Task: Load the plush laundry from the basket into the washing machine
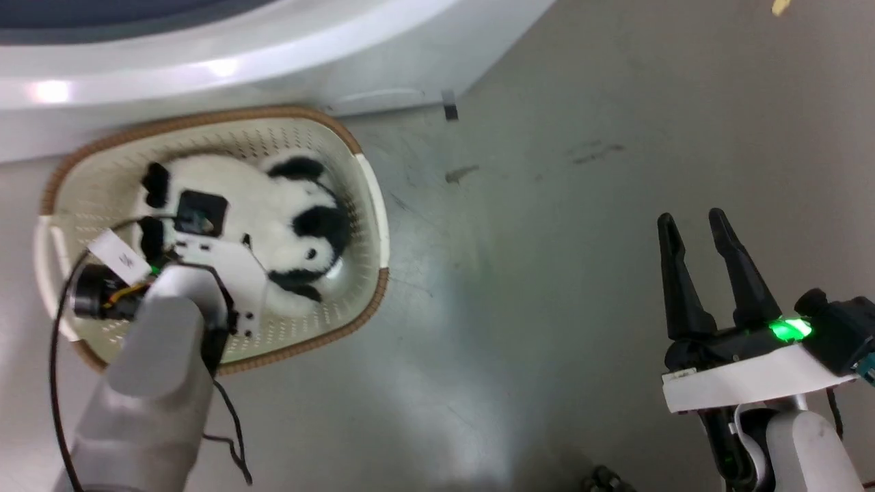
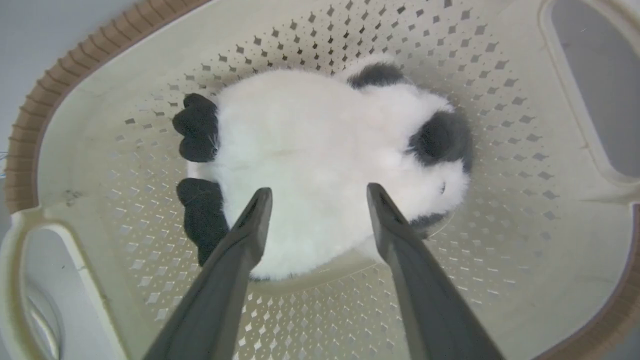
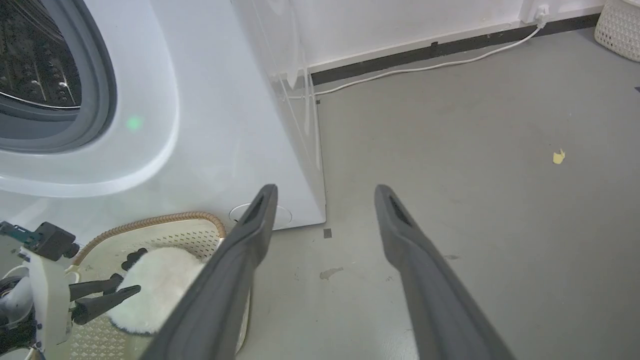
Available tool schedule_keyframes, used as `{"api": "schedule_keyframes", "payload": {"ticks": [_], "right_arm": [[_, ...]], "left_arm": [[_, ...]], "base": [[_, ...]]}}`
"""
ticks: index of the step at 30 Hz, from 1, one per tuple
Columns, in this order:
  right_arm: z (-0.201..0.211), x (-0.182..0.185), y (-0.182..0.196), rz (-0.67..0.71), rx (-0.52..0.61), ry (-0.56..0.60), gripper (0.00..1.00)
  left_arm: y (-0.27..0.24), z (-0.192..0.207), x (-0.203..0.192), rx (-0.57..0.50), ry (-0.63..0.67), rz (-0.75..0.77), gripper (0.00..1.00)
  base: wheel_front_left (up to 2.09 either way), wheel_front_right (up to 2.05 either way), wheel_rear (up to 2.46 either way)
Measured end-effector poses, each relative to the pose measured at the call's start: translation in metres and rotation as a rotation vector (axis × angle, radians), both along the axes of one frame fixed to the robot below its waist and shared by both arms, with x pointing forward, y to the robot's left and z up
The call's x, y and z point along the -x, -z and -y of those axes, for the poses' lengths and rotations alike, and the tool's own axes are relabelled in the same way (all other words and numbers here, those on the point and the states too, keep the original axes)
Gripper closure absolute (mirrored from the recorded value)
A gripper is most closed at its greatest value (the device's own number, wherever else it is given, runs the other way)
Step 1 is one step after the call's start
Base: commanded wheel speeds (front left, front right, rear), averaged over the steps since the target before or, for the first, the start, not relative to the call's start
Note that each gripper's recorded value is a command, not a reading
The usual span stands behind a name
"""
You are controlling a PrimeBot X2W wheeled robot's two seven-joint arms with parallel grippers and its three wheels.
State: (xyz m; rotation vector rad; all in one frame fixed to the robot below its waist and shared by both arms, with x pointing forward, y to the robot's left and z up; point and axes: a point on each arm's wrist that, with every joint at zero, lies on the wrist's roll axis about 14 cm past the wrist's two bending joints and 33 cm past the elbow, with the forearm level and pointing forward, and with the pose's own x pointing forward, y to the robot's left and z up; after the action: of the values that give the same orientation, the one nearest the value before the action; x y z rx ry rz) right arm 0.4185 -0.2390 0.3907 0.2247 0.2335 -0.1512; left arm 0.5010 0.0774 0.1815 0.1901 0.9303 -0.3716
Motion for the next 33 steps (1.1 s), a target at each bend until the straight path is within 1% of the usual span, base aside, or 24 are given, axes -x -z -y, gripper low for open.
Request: {"api": "schedule_keyframes", "payload": {"ticks": [2,3,6,11,17,18,19,22,26,30,33], "right_arm": [[0.002,0.0,0.005,-0.01,-0.004,0.008,0.0],[0.004,0.0,0.011,-0.019,-0.013,0.019,0.0],[0.008,0.002,0.017,-0.037,-0.018,0.034,0.0],[0.015,0.003,0.024,-0.048,-0.018,0.061,0.0],[0.023,0.004,0.035,-0.066,-0.017,0.088,0.0],[0.024,0.004,0.037,-0.071,-0.016,0.092,0.0],[0.025,0.003,0.039,-0.072,-0.015,0.095,0.0],[0.028,-0.002,0.042,-0.071,-0.012,0.096,0.0],[0.031,-0.006,0.04,-0.056,-0.001,0.102,0.0],[0.038,-0.008,0.029,-0.019,0.016,0.117,0.0],[0.044,-0.008,0.017,0.01,0.037,0.126,0.0]], "left_arm": [[0.01,-0.001,-0.002,-0.01,-0.016,-0.038,0.0],[0.026,-0.001,-0.004,-0.043,0.002,-0.087,0.0],[0.04,-0.002,-0.003,-0.072,0.021,-0.132,0.0],[0.06,0.001,-0.006,-0.097,0.052,-0.163,0.0],[0.082,0.004,-0.01,-0.11,0.059,-0.195,0.0],[0.085,0.005,-0.01,-0.108,0.059,-0.201,0.26],[0.088,0.008,-0.011,-0.105,0.065,-0.202,1.0],[0.098,0.01,-0.012,-0.1,0.074,-0.218,1.0],[0.103,0.012,-0.011,-0.082,0.047,-0.222,1.0],[0.094,0.009,-0.008,-0.07,0.014,-0.214,1.0],[0.08,0.009,-0.006,-0.05,0.009,-0.176,1.0]], "base": [[0.0,0.0,0.0],[0.0,0.0,0.0],[0.0,0.0,0.0],[0.0,0.0,0.0],[0.0,0.0,0.0],[0.0,0.0,0.0],[0.0,0.0,0.0],[0.0,0.0,0.0],[0.0,0.0,0.0],[0.0,0.0,0.0],[0.0,0.0,0.0]]}}
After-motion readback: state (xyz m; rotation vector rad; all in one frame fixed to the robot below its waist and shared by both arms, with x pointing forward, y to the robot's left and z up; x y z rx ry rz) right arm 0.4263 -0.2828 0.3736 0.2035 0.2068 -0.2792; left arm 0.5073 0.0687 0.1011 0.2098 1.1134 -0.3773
